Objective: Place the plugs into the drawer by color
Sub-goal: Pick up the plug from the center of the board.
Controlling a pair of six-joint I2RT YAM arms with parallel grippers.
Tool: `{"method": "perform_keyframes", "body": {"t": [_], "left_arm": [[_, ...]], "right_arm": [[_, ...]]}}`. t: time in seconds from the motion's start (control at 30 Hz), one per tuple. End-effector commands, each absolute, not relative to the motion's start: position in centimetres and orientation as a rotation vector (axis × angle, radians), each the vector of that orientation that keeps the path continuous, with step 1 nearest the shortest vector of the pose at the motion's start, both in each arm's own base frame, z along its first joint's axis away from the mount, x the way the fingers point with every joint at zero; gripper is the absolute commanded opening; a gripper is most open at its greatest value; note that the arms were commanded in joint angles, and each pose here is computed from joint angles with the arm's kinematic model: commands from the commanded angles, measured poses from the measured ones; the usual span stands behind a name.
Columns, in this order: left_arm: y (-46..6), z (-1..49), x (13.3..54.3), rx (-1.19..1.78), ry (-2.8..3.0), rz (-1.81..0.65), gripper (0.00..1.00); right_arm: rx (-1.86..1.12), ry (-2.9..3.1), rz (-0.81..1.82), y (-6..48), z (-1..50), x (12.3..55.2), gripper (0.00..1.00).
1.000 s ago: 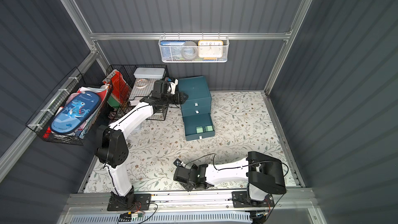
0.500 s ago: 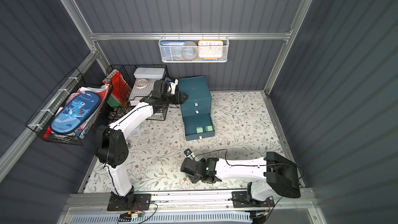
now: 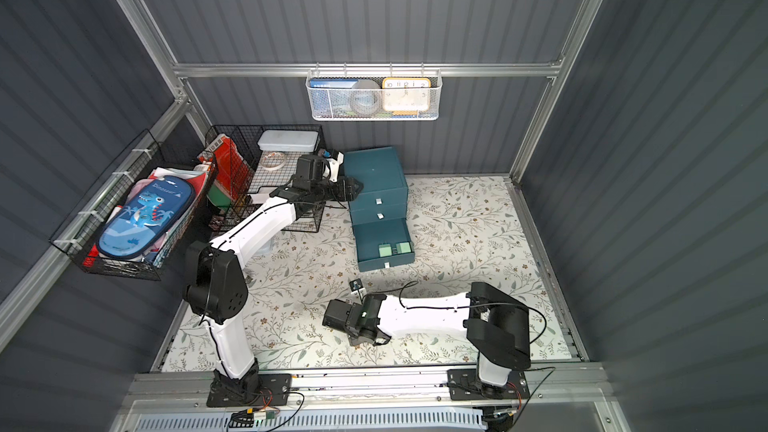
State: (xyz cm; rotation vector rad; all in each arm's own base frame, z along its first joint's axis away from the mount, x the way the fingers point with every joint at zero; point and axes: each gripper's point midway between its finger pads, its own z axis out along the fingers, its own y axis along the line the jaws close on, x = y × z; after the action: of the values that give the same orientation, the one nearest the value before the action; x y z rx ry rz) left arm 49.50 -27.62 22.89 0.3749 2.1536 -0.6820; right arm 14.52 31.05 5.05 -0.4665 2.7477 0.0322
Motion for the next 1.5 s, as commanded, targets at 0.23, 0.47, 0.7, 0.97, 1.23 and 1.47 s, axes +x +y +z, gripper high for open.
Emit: {"method": "perform_keyframes", "body": {"t": [0.23,0.47,0.7,0.97,1.23,1.47], "left_arm": [[-26.4,16.5,47.0,0.402,2.376,-0.601,0.75],[-26.4,16.2,47.1,0.403,2.383,-0.602,0.75],[-26.3,16.2,47.0,0.401,2.384,-0.599,0.76],[-26.3,15.9,47.0,0.404,2.391,-0.595,0.75],[-26.3,15.7,46.9,0.401,2.396,-0.598,0.75],[-26.3,15.5,46.9,0.403,2.399,-0.594,0.75]], "right_arm": [[-0.530,2.798,0.061,32.4,3.8,13.8,0.75],[-0.507,2.860,0.059,31.9,2.2,14.0,0.68],[-0.508,2.881,0.053,31.7,1.7,14.1,0.53],[-0.408,2.756,0.097,30.5,6.2,18.1,0.39],[-0.296,2.528,0.183,31.4,12.3,28.8,0.35],[-0.297,2.489,0.145,31.2,11.3,35.8,0.36]]}}
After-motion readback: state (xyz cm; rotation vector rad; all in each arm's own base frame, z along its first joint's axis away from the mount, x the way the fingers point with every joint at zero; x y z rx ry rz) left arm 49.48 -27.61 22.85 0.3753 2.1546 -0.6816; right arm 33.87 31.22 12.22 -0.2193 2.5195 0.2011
